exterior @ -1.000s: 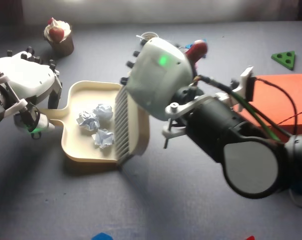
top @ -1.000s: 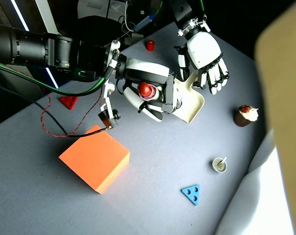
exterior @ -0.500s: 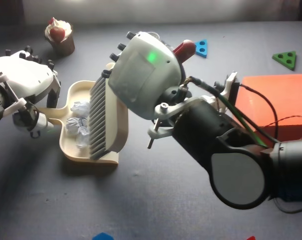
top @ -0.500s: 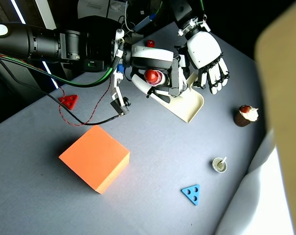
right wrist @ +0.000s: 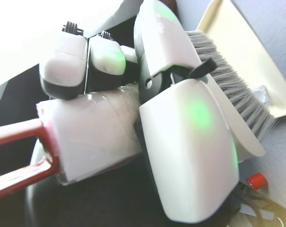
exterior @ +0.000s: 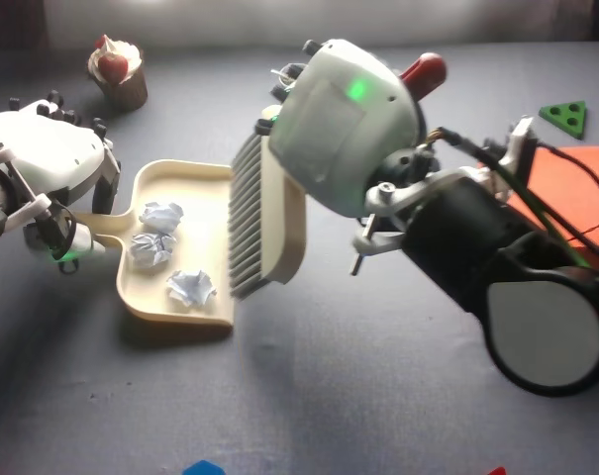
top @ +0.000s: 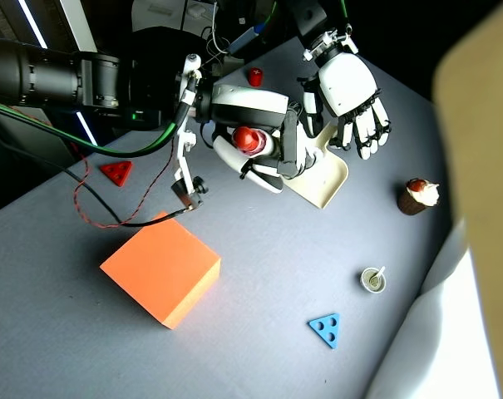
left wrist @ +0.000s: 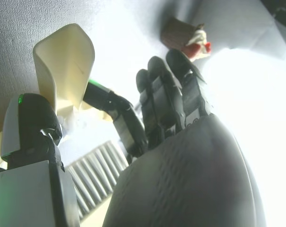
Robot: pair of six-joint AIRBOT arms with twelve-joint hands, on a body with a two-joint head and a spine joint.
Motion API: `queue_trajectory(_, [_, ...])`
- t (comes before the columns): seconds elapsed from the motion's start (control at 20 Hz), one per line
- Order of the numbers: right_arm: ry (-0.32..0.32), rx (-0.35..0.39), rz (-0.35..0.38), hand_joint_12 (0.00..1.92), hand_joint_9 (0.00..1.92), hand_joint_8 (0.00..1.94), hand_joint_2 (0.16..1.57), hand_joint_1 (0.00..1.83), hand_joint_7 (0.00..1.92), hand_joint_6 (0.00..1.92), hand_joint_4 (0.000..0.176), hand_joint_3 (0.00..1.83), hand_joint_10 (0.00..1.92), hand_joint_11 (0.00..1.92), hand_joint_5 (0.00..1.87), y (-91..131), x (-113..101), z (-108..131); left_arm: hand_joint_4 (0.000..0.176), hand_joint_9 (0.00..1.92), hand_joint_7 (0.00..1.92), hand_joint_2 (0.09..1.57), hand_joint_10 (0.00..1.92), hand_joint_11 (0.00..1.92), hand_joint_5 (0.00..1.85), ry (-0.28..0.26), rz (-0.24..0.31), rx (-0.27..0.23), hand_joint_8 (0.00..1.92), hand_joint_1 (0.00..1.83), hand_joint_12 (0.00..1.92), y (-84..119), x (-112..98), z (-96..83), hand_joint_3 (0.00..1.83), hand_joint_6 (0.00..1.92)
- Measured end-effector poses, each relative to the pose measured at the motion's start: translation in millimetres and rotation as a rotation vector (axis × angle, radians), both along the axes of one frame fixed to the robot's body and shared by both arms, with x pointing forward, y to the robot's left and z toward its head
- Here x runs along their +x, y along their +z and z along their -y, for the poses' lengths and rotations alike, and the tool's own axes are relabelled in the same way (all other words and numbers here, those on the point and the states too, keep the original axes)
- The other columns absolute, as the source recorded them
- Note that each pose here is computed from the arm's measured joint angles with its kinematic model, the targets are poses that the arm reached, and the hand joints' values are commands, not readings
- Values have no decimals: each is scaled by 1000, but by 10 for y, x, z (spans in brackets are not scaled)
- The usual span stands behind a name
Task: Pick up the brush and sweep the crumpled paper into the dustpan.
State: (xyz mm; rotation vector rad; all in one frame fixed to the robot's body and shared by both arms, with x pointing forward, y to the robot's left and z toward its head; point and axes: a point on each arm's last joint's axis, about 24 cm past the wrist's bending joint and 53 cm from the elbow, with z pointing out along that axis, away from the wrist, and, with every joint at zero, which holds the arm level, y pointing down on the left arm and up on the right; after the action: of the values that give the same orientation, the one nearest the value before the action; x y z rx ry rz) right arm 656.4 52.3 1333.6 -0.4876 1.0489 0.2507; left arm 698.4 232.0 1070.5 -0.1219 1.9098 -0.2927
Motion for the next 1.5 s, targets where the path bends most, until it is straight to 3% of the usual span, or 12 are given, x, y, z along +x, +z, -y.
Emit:
queue_trajectory(0.05, [-1,-1,1,1921,1255,1941,1185,1429,988,1921,0,0,1921,1400,880,11,-20,32,0,330,378,1170,1,0,885,0,0,0,1,1051,684,0,-1,-1,0,1130])
queue_trajectory(0.25, [-3,-33,19,1921,1259,1941,1184,1426,993,1921,0,0,1921,1405,903,25,-114,66,45,334,371,1163,5,0,895,-4,-3,-1,5,1032,706,-7,-16,24,1,1114])
queue_trajectory(0.3, [-2,-37,19,1921,1264,1941,1187,1412,1004,1921,0,1,1921,1404,901,22,-122,74,3,325,370,1162,4,0,901,-4,-3,-1,3,1052,685,-7,-16,24,0,1106])
queue_trajectory(0.45, [-8,-53,16,1921,1263,1941,1187,1421,996,1921,0,0,1921,1415,881,6,-129,106,0,350,381,1142,4,0,932,-3,-3,0,2,1068,755,-5,-15,17,1,1054])
queue_trajectory(0.5, [-15,-64,22,1921,1262,1941,1192,1412,993,1921,0,1,1921,1416,868,3,-126,110,19,345,378,1146,2,0,921,-4,-2,2,1,1056,777,-2,-14,18,2,1069])
queue_trajectory(0.55, [-20,-75,24,1921,1257,1941,1195,1423,986,1921,0,2,1921,1410,882,-3,-130,110,114,324,359,1162,5,0,875,-4,-1,2,3,1000,760,-2,-14,18,3,1137])
queue_trajectory(0.6, [-21,-83,18,1921,1255,1941,1190,1436,983,1921,0,0,1921,1410,879,-21,-150,105,43,301,329,1136,5,7,779,-4,-2,2,6,966,705,-3,-14,18,0,443])
queue_trajectory(0.7, [-2,-88,-2,1921,1257,1941,1189,1433,979,1921,0,0,1921,1412,882,-67,-203,62,69,306,304,1089,1,23,755,-2,-1,2,0,949,699,-1,-13,14,0,38])
queue_trajectory(1.0, [1,-129,3,1921,1244,1941,1195,1411,965,1921,0,0,1921,1392,869,-134,-304,37,142,324,309,934,2,96,508,0,6,0,1,940,665,27,-8,16,0,0])
queue_trajectory(1.3, [-33,-193,-70,1921,1098,1941,1045,1186,940,766,0,0,1921,1288,1124,-340,-298,79,147,307,310,962,7,47,507,1,30,5,8,878,649,187,43,4,3,12])
queue_trajectory(1.4, [-51,-216,-98,1921,908,1941,863,1106,756,1827,0,0,1921,1110,775,-414,-288,110,146,312,317,964,7,50,513,8,49,7,8,875,648,306,88,-27,2,11])
queue_trajectory(1.5, [-72,-229,-158,1921,617,1941,759,1079,533,1917,44,0,1921,804,527,-536,-258,169,139,299,301,972,0,38,504,9,62,0,0,872,640,447,138,-33,4,4])
